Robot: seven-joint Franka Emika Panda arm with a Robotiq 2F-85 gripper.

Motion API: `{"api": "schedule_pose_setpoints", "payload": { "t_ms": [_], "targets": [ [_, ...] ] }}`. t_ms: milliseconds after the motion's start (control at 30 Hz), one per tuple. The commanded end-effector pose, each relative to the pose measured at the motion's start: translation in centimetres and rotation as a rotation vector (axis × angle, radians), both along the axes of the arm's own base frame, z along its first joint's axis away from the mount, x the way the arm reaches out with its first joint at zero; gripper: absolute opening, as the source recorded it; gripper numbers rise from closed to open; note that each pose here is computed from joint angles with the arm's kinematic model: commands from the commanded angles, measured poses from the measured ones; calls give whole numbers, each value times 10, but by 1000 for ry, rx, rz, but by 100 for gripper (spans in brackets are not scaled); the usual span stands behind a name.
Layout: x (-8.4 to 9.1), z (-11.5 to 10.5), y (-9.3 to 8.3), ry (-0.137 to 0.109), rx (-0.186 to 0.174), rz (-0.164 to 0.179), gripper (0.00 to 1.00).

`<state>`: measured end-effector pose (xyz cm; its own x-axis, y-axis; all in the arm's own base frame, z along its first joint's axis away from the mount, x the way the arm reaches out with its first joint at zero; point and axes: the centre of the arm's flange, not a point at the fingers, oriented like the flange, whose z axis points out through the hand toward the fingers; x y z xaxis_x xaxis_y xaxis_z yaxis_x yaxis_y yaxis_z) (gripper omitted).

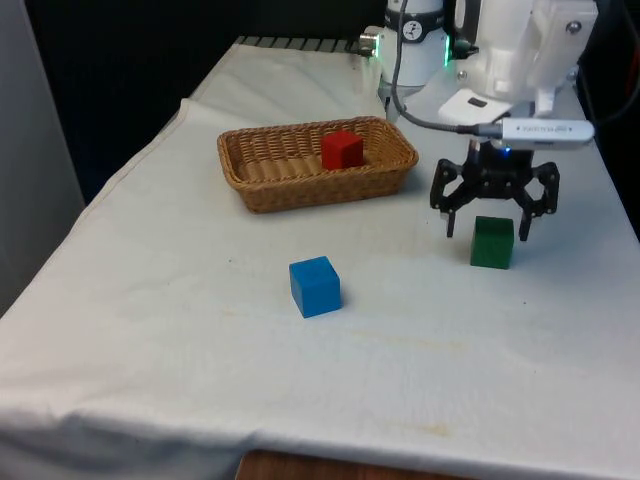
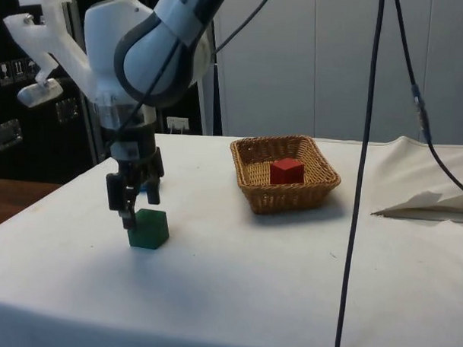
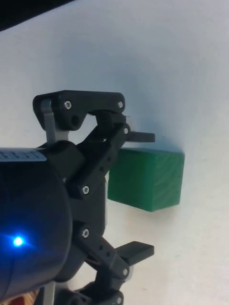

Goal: Pick up exactly two blocks and place them into the basket.

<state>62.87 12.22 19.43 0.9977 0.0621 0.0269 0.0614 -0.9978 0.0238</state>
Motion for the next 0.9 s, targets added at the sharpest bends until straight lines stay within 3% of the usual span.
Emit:
{"api": "schedule_pose_setpoints", "payload": {
  "t_ms": [0,300,367,467,500,533,567,633,867],
  "targets": [
    [2,-8,1,13,-2,2,100],
    [5,-22,15,13,4,0,100],
    [4,-23,17,13,5,-1,84],
    [4,-24,19,13,5,-2,50],
    [3,-25,19,13,5,-3,28],
    [4,-24,18,16,1,1,18],
    [3,-25,19,13,5,-3,18],
    [3,-25,20,12,6,-4,0],
    [3,-26,21,12,6,-5,1]
  ]
}}
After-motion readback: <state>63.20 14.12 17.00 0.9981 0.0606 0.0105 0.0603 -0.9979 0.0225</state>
